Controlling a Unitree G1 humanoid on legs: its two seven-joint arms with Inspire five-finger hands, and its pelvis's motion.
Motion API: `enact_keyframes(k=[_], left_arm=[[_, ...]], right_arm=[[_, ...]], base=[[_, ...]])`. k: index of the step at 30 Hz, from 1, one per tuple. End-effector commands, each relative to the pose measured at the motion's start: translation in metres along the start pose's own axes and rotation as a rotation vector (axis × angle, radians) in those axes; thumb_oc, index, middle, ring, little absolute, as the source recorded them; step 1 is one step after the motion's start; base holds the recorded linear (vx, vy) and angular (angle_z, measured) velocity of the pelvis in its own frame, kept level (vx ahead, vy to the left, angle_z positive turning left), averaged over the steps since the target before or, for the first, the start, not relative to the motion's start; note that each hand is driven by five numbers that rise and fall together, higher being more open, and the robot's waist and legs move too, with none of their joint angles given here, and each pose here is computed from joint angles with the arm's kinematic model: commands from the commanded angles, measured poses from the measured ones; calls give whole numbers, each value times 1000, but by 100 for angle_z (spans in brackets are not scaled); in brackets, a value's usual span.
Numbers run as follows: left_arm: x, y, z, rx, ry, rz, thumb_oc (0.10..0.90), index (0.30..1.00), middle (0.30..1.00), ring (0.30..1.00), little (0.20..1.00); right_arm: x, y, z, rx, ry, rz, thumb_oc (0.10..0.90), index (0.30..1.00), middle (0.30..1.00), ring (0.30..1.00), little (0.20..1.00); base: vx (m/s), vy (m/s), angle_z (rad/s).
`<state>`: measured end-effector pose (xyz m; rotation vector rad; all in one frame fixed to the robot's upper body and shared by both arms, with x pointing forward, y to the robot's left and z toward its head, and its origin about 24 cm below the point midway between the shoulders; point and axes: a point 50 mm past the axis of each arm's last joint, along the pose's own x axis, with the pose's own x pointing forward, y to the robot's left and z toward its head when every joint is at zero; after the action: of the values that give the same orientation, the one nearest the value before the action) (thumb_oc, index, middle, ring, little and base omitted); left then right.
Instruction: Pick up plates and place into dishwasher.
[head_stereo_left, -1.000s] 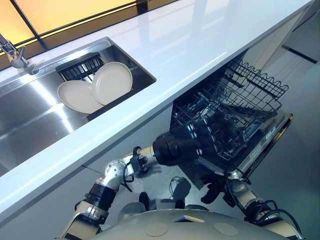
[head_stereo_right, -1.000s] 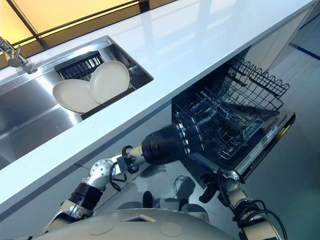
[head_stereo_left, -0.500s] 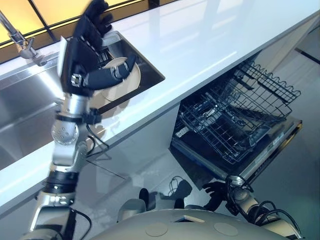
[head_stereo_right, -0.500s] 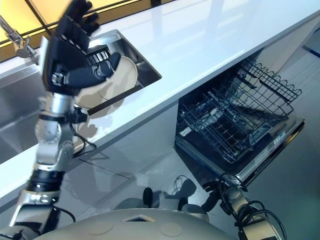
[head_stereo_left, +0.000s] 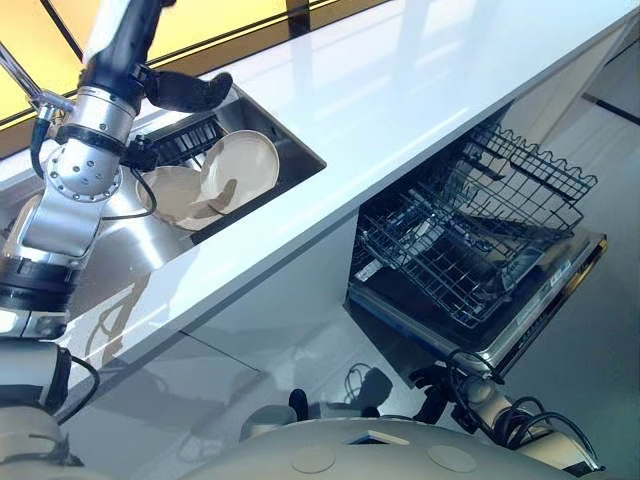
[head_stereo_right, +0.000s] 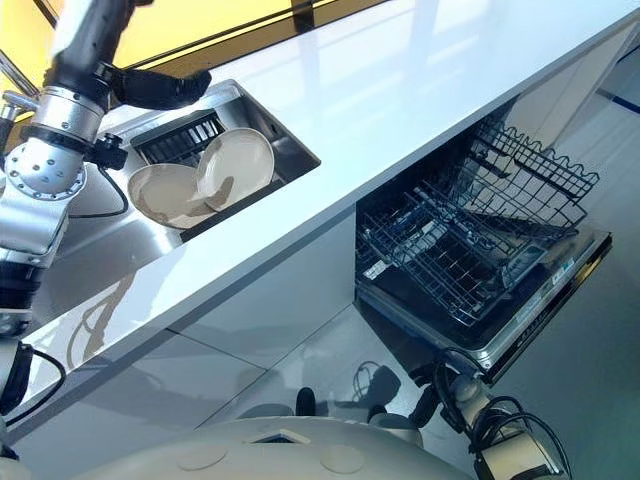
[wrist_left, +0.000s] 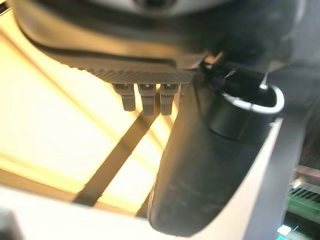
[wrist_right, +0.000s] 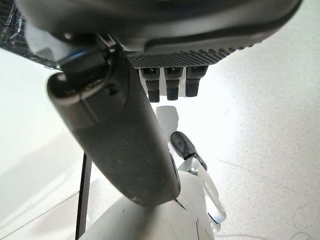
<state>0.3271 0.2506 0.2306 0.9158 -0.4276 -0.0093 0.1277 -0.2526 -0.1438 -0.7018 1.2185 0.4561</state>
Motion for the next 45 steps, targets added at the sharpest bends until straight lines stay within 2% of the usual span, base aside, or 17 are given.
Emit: enact_keyframes(k=[1,11,22,29,32,40,45], left_arm=[[27,64,31,120,-91,146,800,900,900,900,900],[35,82,20,253,9,63,800,900,900,900,900],[32,100,13,204,32,152,800,900,900,900,900],[29,99,8,189,48,114,800,900,900,900,900],[30,93,7,122,58,41,800,900,900,900,900],[36,43,7,-255,86,-377,800,900,900,900,900],[38,14,13,-426,53,-482,800,900,900,900,900]], right_arm=[[-2,-18,7,-28,-7,-51,800,900,900,900,900],[-5,-27,7,-13,-24,-82,800,900,900,900,900],[-6,-30,0,18,-10,-77,800,900,900,900,900],[-8,-31,-5,41,10,-59,800,900,900,900,900],[-8,-32,-6,41,15,-54,800,900,900,900,900],[-11,-45,-5,46,18,-53,800,900,900,900,900],[-14,-54,-4,34,18,-62,800,900,900,900,900]], base=[[18,99,-18],[23,21,-8],[34,4,1],[57,2,1],[42,3,-1],[4,1,0],[-9,14,0]])
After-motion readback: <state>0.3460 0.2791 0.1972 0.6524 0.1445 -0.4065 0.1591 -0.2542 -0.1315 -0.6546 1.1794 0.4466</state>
